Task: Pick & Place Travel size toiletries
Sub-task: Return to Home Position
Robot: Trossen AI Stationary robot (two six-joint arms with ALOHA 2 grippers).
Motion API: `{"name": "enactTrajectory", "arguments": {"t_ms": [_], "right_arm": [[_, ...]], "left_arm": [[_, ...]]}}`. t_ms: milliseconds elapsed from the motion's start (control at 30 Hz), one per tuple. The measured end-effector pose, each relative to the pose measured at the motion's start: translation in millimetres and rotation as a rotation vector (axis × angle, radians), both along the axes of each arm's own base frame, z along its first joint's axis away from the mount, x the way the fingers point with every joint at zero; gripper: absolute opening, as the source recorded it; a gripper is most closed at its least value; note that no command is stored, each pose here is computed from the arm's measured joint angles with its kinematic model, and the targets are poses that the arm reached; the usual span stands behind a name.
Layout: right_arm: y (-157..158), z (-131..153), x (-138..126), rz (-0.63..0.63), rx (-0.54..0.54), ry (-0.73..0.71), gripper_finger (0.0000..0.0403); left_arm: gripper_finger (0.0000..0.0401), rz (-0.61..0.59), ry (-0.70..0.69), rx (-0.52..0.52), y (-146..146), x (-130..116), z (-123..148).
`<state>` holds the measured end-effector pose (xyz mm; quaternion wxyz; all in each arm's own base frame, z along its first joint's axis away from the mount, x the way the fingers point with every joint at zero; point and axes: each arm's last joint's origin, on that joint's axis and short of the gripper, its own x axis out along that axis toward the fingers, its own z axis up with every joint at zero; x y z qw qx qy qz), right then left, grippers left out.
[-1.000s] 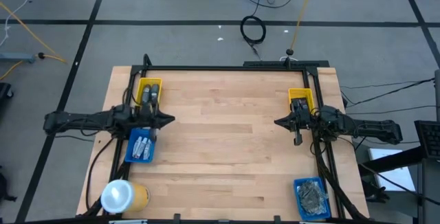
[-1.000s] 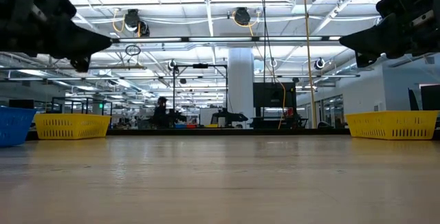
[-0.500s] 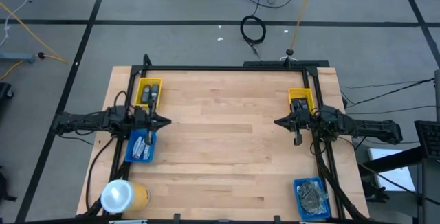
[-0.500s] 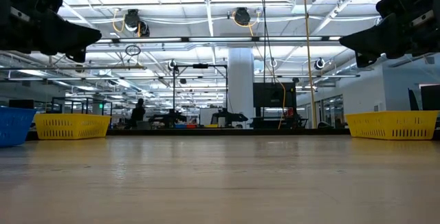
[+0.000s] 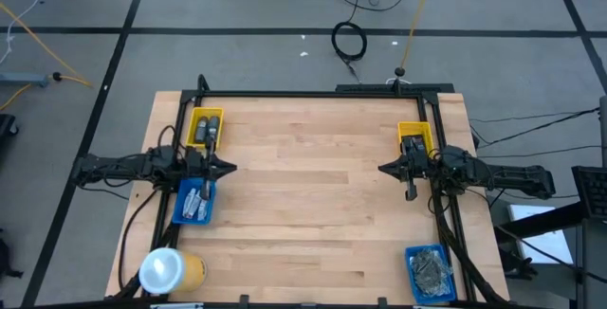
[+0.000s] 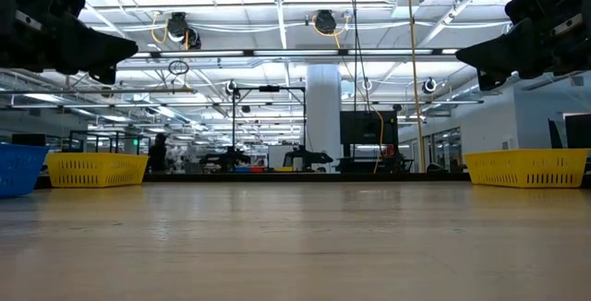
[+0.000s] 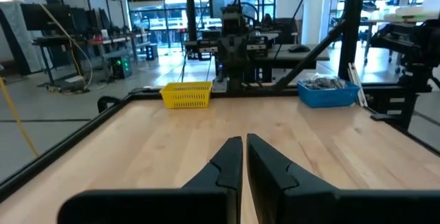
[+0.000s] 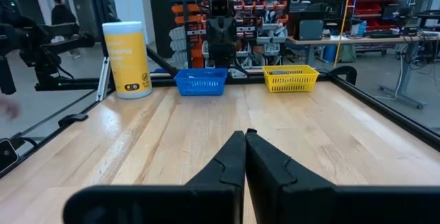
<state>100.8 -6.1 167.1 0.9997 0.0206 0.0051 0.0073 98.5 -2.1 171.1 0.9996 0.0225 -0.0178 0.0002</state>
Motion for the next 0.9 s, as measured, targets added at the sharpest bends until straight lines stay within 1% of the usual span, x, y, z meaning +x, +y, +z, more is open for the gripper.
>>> {"name": "enactTrajectory", "arguments": {"t_ms": [667,800,900], "right_arm": [[0.1,0.1,-0.1,0.0,0.001,-0.001,0.0004],[3.1,2.2,-3.2,0.028,0.083,-0.029,0.0004],[5.9,3.1,-4.0,0.063,0.102,-0.039,0.0004]], "left_arm": [[0.0021,-0.001,-0.007,0.001,0.0,-0.1,1.1],[0.0021,-0.002,-0.008,0.001,-0.1,-0.1,1.2],[0.0021,-0.002,-0.008,0.001,-0.1,-0.1,1.2]]}}
